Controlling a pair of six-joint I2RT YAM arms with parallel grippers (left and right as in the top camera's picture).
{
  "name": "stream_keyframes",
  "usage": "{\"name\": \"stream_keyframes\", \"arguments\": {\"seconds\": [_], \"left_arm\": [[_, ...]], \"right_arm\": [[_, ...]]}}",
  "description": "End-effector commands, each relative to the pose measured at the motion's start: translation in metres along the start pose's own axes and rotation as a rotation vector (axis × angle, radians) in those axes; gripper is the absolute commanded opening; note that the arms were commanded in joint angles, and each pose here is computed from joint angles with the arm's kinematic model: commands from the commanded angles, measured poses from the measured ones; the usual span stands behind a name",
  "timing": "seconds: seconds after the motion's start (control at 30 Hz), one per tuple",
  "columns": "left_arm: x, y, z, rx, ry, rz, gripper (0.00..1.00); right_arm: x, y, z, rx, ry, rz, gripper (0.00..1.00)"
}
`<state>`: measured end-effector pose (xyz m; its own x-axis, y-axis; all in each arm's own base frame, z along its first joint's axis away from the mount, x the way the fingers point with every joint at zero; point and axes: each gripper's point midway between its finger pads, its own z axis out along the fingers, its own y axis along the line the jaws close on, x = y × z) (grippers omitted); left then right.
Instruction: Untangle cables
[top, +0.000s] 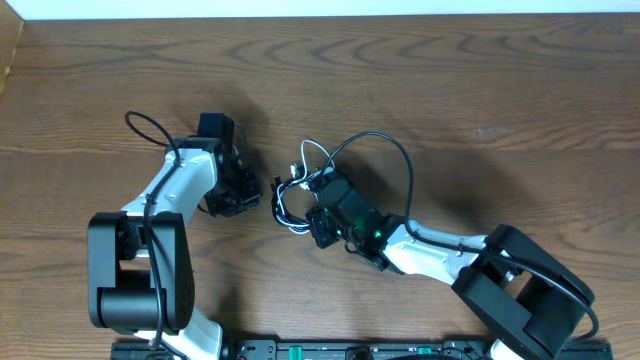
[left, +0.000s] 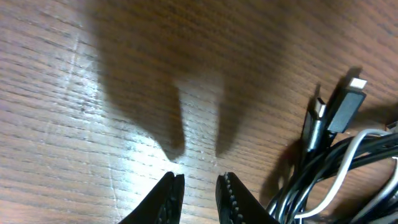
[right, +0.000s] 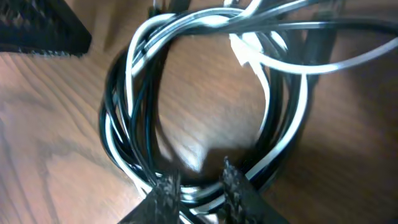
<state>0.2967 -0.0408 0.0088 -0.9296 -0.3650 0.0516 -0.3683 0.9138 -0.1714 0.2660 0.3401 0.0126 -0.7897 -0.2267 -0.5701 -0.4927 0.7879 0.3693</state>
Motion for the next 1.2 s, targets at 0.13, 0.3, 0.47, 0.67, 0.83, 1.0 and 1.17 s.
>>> {"name": "stream_keyframes", "arguments": {"seconds": [0.13, 0.3, 0.47, 0.67, 0.83, 1.0, 1.17], "left_arm": [[0.004, 0.003, 0.003, -0.006, 0.015, -0.021, 0.24], [0.004, 0.003, 0.003, -0.006, 0.015, -0.021, 0.24], [0.004, 0.003, 0.003, -0.006, 0.015, -0.021, 0.24], [0.004, 0.002, 0.003, -0.005, 0.015, -0.021, 0.24], [0.004, 0.002, 0.003, -0.005, 0.015, -0.021, 0.24], [0.004, 0.002, 0.003, -0.005, 0.015, -0.021, 0.24], [0.004, 0.002, 0.003, -0.005, 0.015, -0.021, 0.24]], "right_arm": [[0.050, -0.014, -0.002, 0.068, 0.194, -0.012, 0.15], [0.079, -0.029, -0.011, 0.127, 0.315, 0.002, 0.12], [0.084, -0.029, -0.020, 0.121, 0.404, -0.022, 0.12], [0.060, -0.016, -0.041, 0.116, 0.510, -0.166, 0.18], [0.027, 0.002, -0.043, 0.091, 0.455, -0.189, 0.22], [0.007, 0.011, -0.033, 0.078, 0.357, -0.081, 0.21], [-0.011, 0.028, -0.024, 0.032, 0.266, -0.084, 0.22]]}}
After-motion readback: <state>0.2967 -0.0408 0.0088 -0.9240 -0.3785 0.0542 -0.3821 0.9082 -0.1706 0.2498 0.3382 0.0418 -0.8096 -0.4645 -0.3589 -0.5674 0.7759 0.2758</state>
